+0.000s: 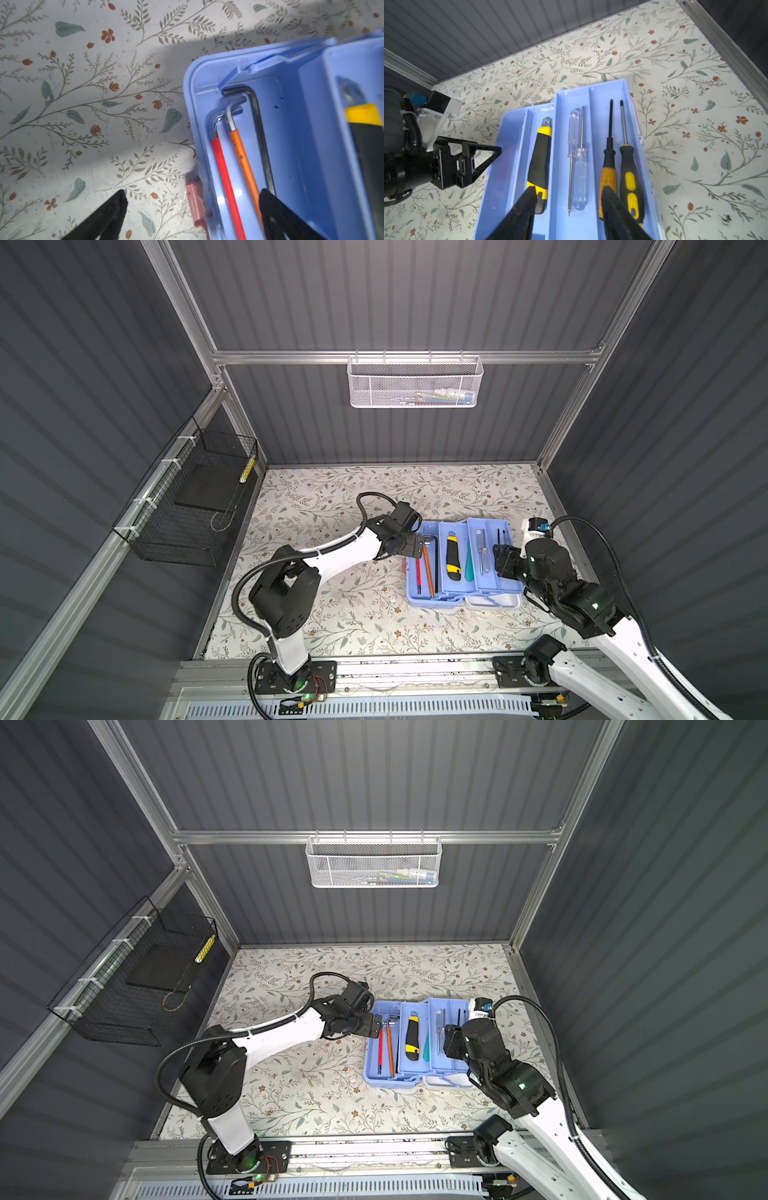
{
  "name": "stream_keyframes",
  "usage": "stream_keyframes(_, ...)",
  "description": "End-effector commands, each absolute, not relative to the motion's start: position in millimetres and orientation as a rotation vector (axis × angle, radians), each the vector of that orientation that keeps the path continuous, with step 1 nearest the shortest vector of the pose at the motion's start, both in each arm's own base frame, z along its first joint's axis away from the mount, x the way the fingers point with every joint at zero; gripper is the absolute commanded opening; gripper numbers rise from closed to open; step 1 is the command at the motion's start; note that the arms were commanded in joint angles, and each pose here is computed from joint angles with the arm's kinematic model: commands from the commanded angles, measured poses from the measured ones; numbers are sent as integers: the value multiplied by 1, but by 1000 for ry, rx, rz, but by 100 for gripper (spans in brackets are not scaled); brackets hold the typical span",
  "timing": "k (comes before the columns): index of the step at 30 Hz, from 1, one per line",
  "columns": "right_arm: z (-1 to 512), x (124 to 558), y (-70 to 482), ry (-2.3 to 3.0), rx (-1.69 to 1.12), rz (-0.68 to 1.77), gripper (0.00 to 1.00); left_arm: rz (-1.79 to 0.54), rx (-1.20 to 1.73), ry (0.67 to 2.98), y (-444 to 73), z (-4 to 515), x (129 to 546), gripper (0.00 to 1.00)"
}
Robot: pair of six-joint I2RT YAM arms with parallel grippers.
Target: Pack the tool kit
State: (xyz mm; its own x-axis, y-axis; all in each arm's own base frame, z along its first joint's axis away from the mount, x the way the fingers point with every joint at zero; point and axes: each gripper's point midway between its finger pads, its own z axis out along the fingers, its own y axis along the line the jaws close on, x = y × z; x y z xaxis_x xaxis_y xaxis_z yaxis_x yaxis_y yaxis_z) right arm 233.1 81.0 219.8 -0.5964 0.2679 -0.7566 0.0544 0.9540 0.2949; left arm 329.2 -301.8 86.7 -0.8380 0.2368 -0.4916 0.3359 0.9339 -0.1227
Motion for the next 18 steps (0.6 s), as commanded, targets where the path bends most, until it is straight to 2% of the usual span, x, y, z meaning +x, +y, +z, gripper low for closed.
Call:
stream_keyframes(1, 209, 224, 76, 2260, 216, 268, 54, -175, 383, 2650, -291, 79, 330, 99)
stream_keyframes(8, 208, 226, 75, 2253, 244, 303, 54, 62, 360, 2673, -257, 66, 330, 99)
stream_keyframes(12, 200, 230, 76, 2280, 240, 290, 54, 74, 327, 2675, -241, 66, 322, 99)
stream_keyframes(18, 191, 242, 81, 2310, 251, 343, 54, 135, 169, 2726, -187, 52, 302, 99)
